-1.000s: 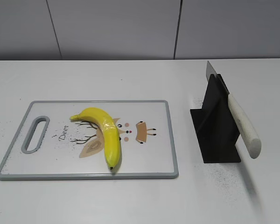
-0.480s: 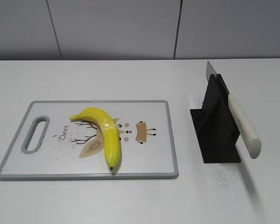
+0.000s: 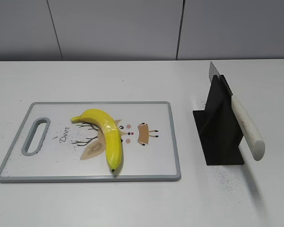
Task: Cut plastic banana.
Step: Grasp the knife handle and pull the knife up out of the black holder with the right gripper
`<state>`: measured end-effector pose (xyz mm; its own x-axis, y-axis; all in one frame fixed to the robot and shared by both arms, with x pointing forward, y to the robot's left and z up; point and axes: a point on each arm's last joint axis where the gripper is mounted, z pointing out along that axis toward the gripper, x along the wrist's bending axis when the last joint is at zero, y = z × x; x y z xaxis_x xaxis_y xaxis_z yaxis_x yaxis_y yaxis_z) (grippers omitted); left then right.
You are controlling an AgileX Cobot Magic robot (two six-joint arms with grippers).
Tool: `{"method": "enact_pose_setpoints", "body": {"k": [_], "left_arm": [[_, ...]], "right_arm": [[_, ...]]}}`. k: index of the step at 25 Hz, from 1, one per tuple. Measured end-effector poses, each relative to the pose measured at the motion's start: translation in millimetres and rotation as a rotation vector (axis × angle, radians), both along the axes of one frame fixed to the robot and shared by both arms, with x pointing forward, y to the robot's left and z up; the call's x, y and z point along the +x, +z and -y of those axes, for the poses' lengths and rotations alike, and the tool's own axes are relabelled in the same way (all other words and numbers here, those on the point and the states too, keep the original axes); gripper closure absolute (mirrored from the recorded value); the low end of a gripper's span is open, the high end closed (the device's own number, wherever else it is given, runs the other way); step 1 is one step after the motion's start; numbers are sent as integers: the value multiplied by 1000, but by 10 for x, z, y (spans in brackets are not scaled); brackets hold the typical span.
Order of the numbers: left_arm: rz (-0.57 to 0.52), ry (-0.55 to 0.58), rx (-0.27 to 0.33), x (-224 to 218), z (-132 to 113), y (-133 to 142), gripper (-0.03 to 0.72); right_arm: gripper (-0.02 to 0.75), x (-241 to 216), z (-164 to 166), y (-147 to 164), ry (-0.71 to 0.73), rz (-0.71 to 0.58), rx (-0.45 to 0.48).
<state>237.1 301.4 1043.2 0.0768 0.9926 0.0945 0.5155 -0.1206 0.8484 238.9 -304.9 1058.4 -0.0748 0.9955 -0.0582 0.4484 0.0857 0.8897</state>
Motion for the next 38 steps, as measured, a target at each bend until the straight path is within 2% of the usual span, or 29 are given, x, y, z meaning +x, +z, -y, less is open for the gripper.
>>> {"method": "enact_pose_setpoints", "body": {"k": [5, 14, 21, 30, 38], "left_arm": [[0, 0, 0, 0, 0, 0, 103], [0, 0, 0, 0, 0, 0, 103], [0, 0, 0, 0, 0, 0, 103], [0, 0, 0, 0, 0, 0, 103], [0, 0, 0, 0, 0, 0, 103]], "right_arm": [[146, 168, -21, 198, -9, -71, 7], [146, 640, -78, 472, -74, -342, 54], [146, 954, -157, 601, -95, -488, 94], [146, 1277, -552, 529, 113, -613, -33], [146, 1510, -904, 437, 177, -712, -72]]}}
